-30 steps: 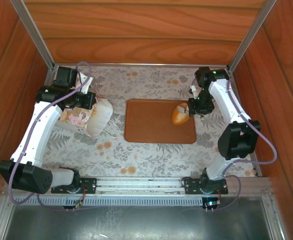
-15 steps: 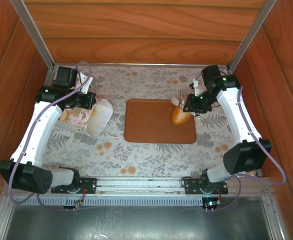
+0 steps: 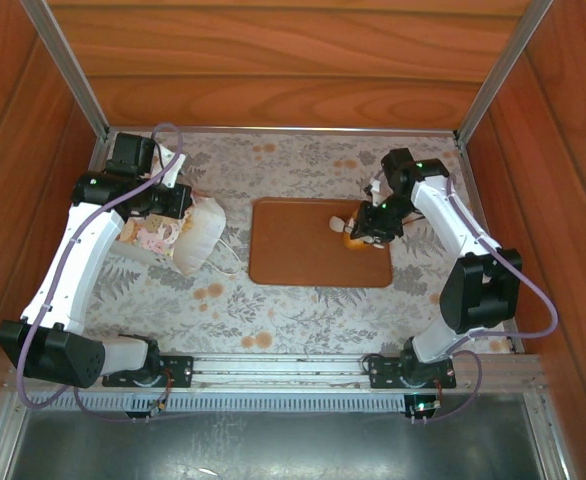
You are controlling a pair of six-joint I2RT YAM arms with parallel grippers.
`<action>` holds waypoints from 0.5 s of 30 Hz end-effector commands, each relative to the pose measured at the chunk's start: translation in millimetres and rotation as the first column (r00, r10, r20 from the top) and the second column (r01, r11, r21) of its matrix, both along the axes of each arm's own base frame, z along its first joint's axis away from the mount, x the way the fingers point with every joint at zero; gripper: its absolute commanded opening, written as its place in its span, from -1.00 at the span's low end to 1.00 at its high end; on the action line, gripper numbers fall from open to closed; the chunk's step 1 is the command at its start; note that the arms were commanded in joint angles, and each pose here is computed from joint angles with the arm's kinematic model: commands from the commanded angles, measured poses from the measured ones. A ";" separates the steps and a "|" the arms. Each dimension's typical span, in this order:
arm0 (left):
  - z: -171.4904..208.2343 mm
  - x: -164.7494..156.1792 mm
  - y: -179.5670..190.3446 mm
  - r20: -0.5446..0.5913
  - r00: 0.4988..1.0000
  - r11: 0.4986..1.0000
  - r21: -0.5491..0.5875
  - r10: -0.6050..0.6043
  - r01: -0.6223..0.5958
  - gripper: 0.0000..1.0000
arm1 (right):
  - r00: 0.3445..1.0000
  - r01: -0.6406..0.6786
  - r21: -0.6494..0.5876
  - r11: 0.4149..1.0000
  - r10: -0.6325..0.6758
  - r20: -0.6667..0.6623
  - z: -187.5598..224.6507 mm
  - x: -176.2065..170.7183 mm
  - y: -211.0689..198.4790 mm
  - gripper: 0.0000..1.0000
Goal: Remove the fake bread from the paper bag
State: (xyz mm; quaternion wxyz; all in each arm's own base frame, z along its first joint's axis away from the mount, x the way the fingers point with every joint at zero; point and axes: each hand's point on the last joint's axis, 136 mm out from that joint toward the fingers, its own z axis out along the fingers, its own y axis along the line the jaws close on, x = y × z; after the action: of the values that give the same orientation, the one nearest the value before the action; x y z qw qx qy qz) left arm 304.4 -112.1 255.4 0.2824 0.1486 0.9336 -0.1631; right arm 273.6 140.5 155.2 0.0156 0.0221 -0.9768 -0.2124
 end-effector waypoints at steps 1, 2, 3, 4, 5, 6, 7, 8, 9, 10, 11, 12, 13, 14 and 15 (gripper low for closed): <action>9.8 0.1 -1.8 0.032 0.999 1.000 -0.014 0.002 -0.002 -1.00 | 1.000 -0.013 -0.021 1.000 0.013 0.005 7.9 -9.8 -3.9 -0.22; 9.6 0.2 -1.8 0.032 0.999 1.000 -0.014 0.001 -0.001 -1.00 | 1.000 -0.014 -0.017 1.000 0.014 0.007 8.8 -10.8 -3.9 -0.21; 9.7 1.0 -1.6 0.032 0.999 1.000 -0.012 0.002 -0.002 -1.00 | 1.000 -0.013 -0.025 1.000 0.013 0.002 8.8 -12.8 -5.2 -0.21; 10.2 1.3 -1.3 0.034 0.999 1.000 -0.011 0.004 -0.004 -1.00 | 1.000 -0.020 -0.029 0.999 0.020 -0.004 9.5 -14.9 -6.2 -0.21; 9.9 1.2 -1.1 0.034 0.999 1.000 -0.009 0.003 -0.003 -1.00 | 1.000 -0.024 -0.034 0.999 0.024 -0.014 8.6 -17.9 -7.3 -0.21; 10.5 1.1 -1.0 0.037 0.999 1.000 -0.009 0.004 -0.004 -1.00 | 0.999 -0.027 -0.045 0.999 0.026 -0.020 8.0 -19.7 -9.2 -0.20; 10.4 0.7 -0.9 0.038 0.999 1.000 -0.009 0.003 -0.003 -1.00 | 0.999 -0.031 -0.048 0.998 0.031 -0.016 9.1 -19.8 -10.0 -0.20; 9.3 0.3 -0.8 0.035 0.999 1.000 -0.007 0.002 -0.002 -1.00 | 0.999 -0.034 -0.041 0.999 0.033 -0.009 10.7 -19.3 -8.8 -0.20; 9.6 0.5 -0.6 0.035 0.999 1.000 -0.008 0.004 -0.003 -1.00 | 0.999 -0.032 -0.037 0.999 0.032 -0.006 11.9 -19.4 -8.4 -0.20; 10.0 0.8 -0.4 0.037 0.999 1.000 -0.007 0.004 -0.004 -1.00 | 1.000 -0.026 -0.037 0.999 0.026 0.001 13.8 -19.2 -8.7 -0.20; 9.1 0.7 -1.0 0.033 0.999 1.000 -0.008 0.003 -0.002 -1.00 | 1.000 -0.028 -0.022 0.999 0.028 0.006 16.1 -19.8 -6.4 -0.18; 10.0 0.6 -0.5 0.036 0.999 1.000 -0.009 0.005 -0.005 -1.00 | 0.999 -0.035 0.011 0.999 0.035 0.015 20.6 -19.8 -1.6 -0.18; 10.6 0.5 -0.9 0.038 0.999 1.000 -0.009 0.003 -0.003 -1.00 | 0.999 -0.038 0.043 0.998 0.036 0.033 26.0 -18.6 3.9 -0.18; 11.2 0.4 -0.9 0.040 0.999 1.000 -0.010 0.003 -0.003 -1.00 | 0.998 -0.037 0.069 0.997 0.034 0.056 32.3 -17.2 8.8 -0.18; 11.3 0.9 -0.7 0.039 0.999 1.000 -0.009 0.004 -0.004 -1.00 | 0.996 -0.047 0.107 0.993 0.038 0.086 40.9 -15.7 16.1 -0.21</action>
State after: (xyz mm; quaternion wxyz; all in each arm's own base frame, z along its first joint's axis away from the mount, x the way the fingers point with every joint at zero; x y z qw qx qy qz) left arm 304.4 -112.0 255.3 0.2823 0.1477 0.9337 -0.1632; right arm 261.2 137.2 168.6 0.0091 0.0323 -0.9770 -0.2107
